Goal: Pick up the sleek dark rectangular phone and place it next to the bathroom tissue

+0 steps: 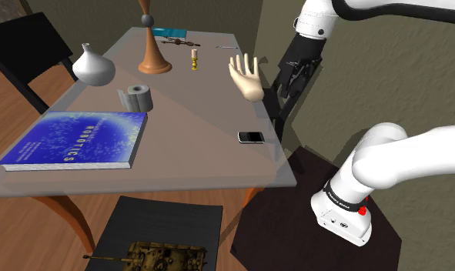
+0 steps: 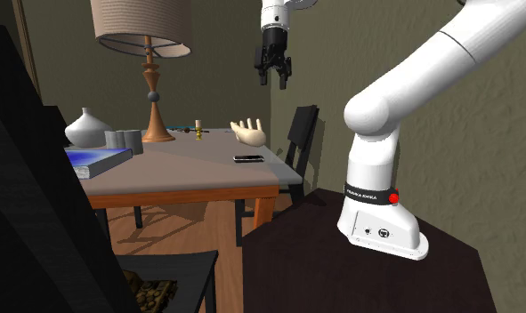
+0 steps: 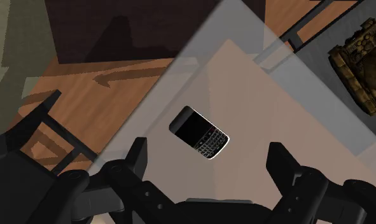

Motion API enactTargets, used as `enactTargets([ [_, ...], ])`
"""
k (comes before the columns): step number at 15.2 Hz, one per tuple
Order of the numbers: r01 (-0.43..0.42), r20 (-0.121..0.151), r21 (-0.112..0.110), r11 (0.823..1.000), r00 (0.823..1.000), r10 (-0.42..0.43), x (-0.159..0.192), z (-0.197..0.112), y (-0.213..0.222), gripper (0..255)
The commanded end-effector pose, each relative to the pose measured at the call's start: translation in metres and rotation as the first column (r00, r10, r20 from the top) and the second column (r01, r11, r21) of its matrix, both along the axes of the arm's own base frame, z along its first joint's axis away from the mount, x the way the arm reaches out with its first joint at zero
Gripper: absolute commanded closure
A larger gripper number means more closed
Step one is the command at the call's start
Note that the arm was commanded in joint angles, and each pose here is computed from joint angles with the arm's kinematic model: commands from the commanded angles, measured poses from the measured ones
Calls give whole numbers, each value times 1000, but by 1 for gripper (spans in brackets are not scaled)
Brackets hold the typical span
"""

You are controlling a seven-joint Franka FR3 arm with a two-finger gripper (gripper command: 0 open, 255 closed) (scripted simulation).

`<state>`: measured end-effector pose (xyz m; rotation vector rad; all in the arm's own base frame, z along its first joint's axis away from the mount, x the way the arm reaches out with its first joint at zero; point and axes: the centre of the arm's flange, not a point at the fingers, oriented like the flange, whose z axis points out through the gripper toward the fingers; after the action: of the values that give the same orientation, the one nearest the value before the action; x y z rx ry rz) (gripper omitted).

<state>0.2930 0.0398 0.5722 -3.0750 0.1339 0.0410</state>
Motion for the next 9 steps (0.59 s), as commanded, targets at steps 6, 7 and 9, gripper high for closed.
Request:
enactTargets([
  [6,-186,9,-20,982,983,186,34,-56,9,0],
  [7,-222,10,-24,975,975,223,41,-67,12,0],
  [9,-294,12,-33,955,955,295,54,-89,17,0],
])
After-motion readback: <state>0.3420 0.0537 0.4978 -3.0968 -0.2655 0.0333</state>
